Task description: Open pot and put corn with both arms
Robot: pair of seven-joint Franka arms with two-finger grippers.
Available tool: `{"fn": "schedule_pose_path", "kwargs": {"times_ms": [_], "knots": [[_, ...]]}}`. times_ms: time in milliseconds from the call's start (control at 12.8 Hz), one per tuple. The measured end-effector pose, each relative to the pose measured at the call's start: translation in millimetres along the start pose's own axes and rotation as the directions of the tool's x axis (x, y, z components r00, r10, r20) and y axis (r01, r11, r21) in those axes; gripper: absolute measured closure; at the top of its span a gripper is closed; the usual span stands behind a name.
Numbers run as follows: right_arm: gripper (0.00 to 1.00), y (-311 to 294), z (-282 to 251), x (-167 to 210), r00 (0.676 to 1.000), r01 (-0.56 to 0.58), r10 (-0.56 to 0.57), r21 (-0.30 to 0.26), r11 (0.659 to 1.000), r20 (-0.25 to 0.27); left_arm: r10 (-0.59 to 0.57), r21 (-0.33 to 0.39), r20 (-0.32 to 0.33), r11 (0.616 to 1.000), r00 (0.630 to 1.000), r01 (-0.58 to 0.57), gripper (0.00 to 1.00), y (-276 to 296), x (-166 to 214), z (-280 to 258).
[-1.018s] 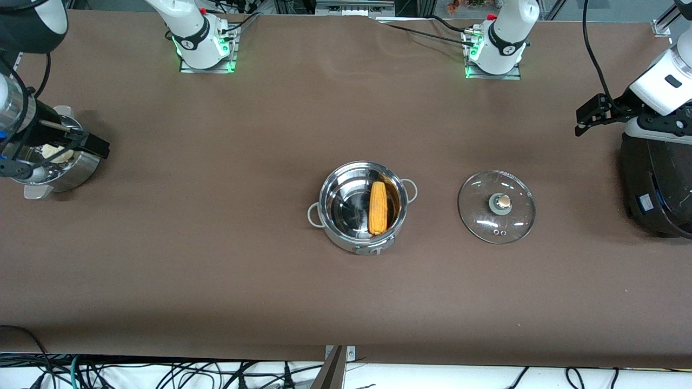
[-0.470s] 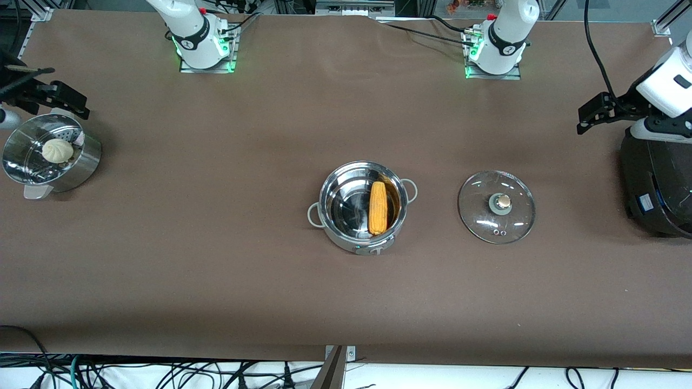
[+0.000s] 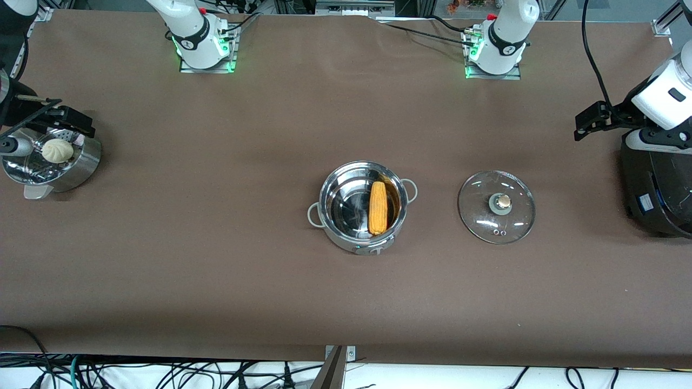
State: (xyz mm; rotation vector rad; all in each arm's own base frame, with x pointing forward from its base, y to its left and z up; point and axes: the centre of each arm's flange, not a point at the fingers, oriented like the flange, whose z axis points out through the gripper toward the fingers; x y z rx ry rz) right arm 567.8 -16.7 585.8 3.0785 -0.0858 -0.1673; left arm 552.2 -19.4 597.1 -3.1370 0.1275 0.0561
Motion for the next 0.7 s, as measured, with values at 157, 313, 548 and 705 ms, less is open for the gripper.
{"fn": "schedule_pose_path", "kwargs": {"times_ms": [157,313,548,705], "knots": [[0.0,0.3,-1.2,4.5,1.0,0.001,-0.001,0.003,1.0,-0.005,0.001,0.0,0.01,1.0,1.0,-0.001,0.0,0.8,-1.0,0.8],[0.0,0.2,-2.0,5.3,1.0,0.001,-0.001,0.004,1.0,-0.007,0.004,-0.001,0.017,1.0,1.0,-0.004,0.0,2.1,-1.7,1.5],[0.0,0.2,-2.0,5.3,1.0,0.001,-0.001,0.004,1.0,-0.007,0.006,-0.001,0.027,1.0,1.0,-0.005,0.0,3.2,-2.9,2.0],[0.0,0.2,-2.0,5.3,1.0,0.001,-0.001,0.005,1.0,-0.007,0.004,-0.001,0.029,1.0,1.0,-0.004,0.0,2.2,-3.1,2.1]]}}
